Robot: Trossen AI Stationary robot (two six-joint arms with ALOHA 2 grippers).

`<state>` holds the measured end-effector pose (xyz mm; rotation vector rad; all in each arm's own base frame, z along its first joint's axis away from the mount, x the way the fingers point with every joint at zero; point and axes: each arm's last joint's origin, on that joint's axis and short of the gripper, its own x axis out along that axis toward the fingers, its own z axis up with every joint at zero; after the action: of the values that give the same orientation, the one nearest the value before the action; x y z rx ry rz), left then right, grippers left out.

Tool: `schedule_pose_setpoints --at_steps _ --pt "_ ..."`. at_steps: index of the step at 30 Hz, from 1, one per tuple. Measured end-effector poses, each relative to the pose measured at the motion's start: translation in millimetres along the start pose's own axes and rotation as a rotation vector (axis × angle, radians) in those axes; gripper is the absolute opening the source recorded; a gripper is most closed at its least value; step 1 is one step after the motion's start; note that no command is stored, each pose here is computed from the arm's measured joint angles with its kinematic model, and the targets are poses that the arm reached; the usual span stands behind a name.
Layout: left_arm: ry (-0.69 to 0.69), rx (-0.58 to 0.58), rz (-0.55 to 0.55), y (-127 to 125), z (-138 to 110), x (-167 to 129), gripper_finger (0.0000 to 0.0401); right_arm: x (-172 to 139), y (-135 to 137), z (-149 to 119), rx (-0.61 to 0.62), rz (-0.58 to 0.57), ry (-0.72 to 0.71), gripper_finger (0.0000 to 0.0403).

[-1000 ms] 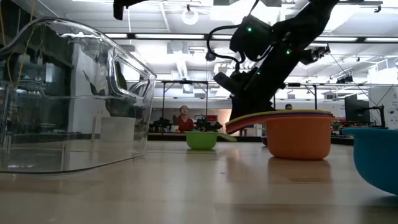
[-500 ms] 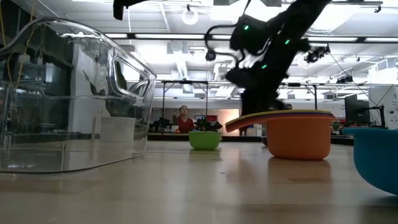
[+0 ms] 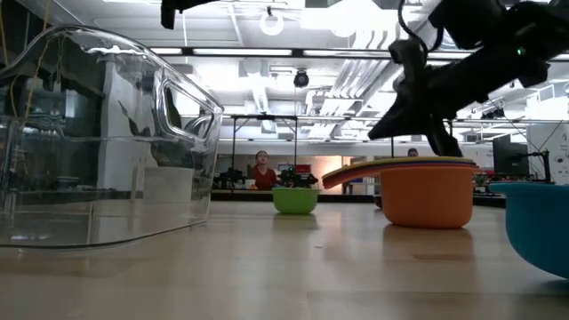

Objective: Nest measuring cups in basket
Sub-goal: Stack the green measuring cup on top of the yellow measuring cup

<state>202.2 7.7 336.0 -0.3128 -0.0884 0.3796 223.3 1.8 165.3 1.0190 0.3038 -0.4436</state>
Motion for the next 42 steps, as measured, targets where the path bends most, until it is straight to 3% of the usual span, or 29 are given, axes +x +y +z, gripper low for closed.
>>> schedule_pose_setpoints --at_steps 5,14,18,24,33,42 --pt "0.000 0.000 0.000 0.0 0.1 0.0 0.0156 8.7 -10.0 6.2 0.058 -0.041 -0.019 0.0031" --pt "0.003 0.001 -0.001 0.0 -0.3 0.0 0.0156 21.0 -13.7 12.9 0.189 0.022 0.000 0.0188" --pt "0.003 0.001 -0.002 0.0 -0.3 0.0 0.0156 34.2 -17.4 12.8 0.290 -0.023 0.005 0.0225" --pt "0.003 0.036 -0.002 0.0 -0.2 0.0 0.0156 72.4 -15.3 22.5 0.316 -0.177 -0.031 0.0232" --pt "0.003 0.035 -0.002 0.0 -0.3 0.0 0.0156 130.0 -7.9 39.9 0.240 -0.203 0.106 0.0232" --pt "0.003 0.035 -0.003 -0.2 -0.3 -0.1 0.0156 156.3 -3.5 48.9 0.202 -0.190 0.161 0.0231"
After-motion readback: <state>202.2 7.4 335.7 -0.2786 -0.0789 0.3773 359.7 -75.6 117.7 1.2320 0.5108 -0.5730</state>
